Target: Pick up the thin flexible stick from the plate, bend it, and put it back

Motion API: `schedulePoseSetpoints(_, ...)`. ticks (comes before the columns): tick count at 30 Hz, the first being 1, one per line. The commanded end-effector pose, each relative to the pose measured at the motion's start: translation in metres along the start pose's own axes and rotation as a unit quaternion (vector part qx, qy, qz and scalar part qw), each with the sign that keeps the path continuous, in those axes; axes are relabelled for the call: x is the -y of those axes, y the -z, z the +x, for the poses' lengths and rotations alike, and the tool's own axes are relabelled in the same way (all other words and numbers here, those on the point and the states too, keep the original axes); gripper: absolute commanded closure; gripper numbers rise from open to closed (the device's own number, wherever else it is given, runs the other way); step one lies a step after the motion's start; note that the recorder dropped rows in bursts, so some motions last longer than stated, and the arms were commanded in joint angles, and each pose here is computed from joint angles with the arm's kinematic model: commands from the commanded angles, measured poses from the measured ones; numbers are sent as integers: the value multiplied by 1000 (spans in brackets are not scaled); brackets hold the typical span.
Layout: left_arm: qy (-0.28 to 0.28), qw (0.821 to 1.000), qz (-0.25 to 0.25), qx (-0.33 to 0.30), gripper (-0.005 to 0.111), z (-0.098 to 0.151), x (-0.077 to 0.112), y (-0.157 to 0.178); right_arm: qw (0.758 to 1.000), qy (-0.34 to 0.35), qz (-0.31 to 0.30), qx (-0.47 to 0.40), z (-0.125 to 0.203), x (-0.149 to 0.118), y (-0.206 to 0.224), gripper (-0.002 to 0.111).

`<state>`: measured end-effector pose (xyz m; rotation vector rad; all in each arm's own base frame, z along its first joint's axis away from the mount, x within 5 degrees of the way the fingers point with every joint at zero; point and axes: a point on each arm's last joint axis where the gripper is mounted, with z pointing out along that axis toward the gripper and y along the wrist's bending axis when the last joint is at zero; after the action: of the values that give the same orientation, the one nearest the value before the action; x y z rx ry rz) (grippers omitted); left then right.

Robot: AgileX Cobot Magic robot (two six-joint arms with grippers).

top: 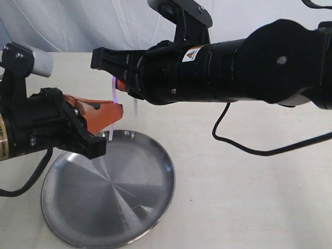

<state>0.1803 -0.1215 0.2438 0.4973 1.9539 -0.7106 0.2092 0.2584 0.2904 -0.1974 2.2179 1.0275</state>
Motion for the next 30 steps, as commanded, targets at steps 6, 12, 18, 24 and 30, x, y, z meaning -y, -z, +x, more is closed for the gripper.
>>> schedulePoseSetpoints(6,-100,994,-3,-39,107,9,0,-2,996,-51,-16,68,-17,-6,6,109)
schedulePoseSetpoints(12,-148,988,-20,-48,107,4,-3,-2,995,-77,-18,64,-16,-6,6,109)
schedulePoseSetpoints(18,-172,983,-31,-57,107,5,-5,-2,993,-97,-20,61,-16,-6,6,109)
schedulePoseSetpoints(24,-194,979,-28,-63,107,6,-5,-1,992,-108,-21,59,-16,-6,6,109)
schedulePoseSetpoints(30,-222,972,-21,-69,107,7,-5,-1,991,-120,-22,55,-15,-7,6,109)
